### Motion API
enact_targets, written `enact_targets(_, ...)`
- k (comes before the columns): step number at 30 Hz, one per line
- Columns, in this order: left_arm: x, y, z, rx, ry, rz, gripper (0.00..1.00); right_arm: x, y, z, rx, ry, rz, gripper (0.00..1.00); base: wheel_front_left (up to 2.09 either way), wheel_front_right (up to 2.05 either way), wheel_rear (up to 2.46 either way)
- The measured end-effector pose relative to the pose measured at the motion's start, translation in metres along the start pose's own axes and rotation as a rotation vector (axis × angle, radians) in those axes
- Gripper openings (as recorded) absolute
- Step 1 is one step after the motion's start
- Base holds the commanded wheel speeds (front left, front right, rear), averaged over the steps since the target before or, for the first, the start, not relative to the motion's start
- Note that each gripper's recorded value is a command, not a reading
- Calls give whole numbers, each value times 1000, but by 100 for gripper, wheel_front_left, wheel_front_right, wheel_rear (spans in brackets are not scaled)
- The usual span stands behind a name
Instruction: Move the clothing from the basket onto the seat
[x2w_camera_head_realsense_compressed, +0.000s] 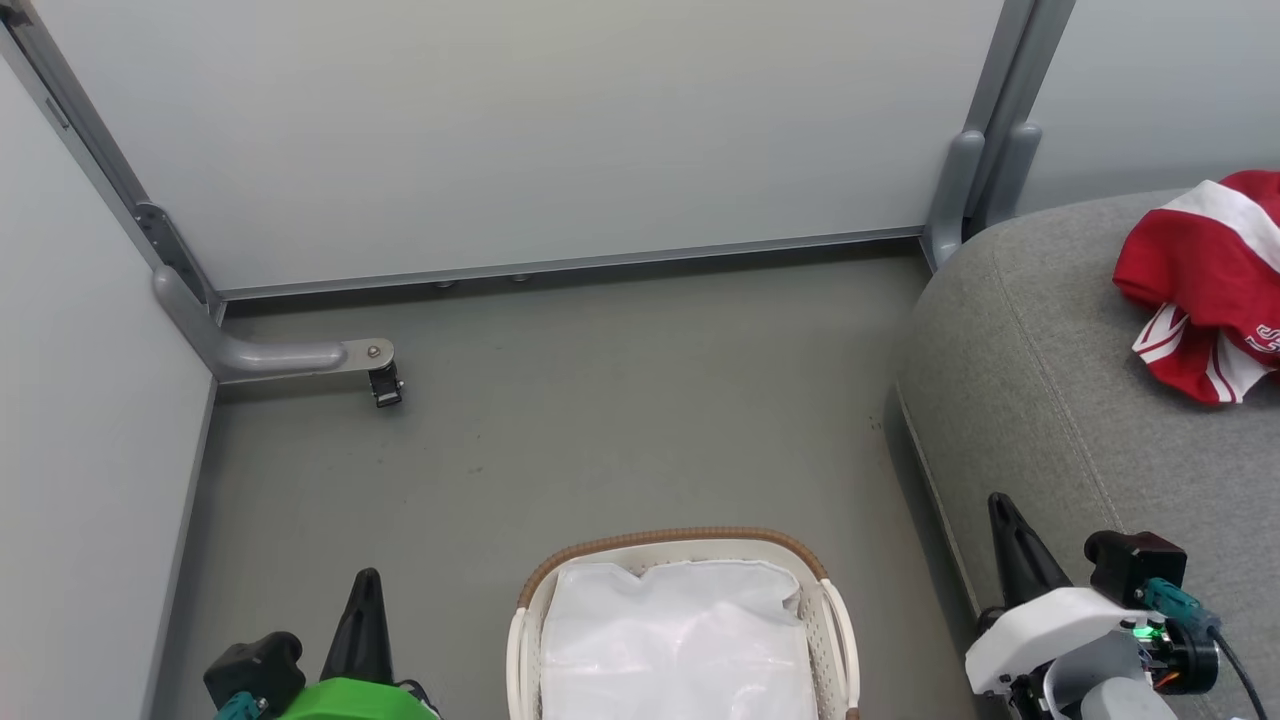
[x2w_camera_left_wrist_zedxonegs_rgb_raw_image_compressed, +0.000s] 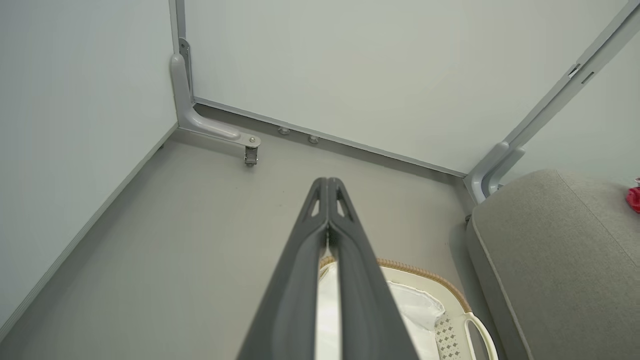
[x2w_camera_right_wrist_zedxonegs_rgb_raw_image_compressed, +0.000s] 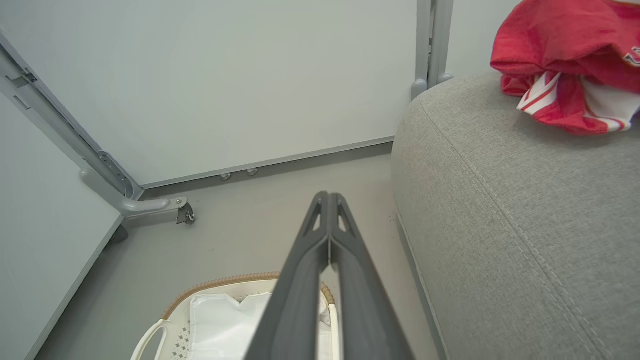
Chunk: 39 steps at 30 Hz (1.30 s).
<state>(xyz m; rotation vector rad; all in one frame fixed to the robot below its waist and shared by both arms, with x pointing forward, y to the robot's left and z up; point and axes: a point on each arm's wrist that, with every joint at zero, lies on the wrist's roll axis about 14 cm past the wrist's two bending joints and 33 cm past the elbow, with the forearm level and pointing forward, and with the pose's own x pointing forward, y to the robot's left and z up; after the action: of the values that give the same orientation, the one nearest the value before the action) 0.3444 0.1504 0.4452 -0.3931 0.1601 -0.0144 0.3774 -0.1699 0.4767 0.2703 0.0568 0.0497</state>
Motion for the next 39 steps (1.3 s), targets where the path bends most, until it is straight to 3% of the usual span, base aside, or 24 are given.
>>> enact_targets(39, 14, 18, 28, -549, -20, 52, 0, 3, -16, 16, 598, -26, -80, 0, 0, 0, 0)
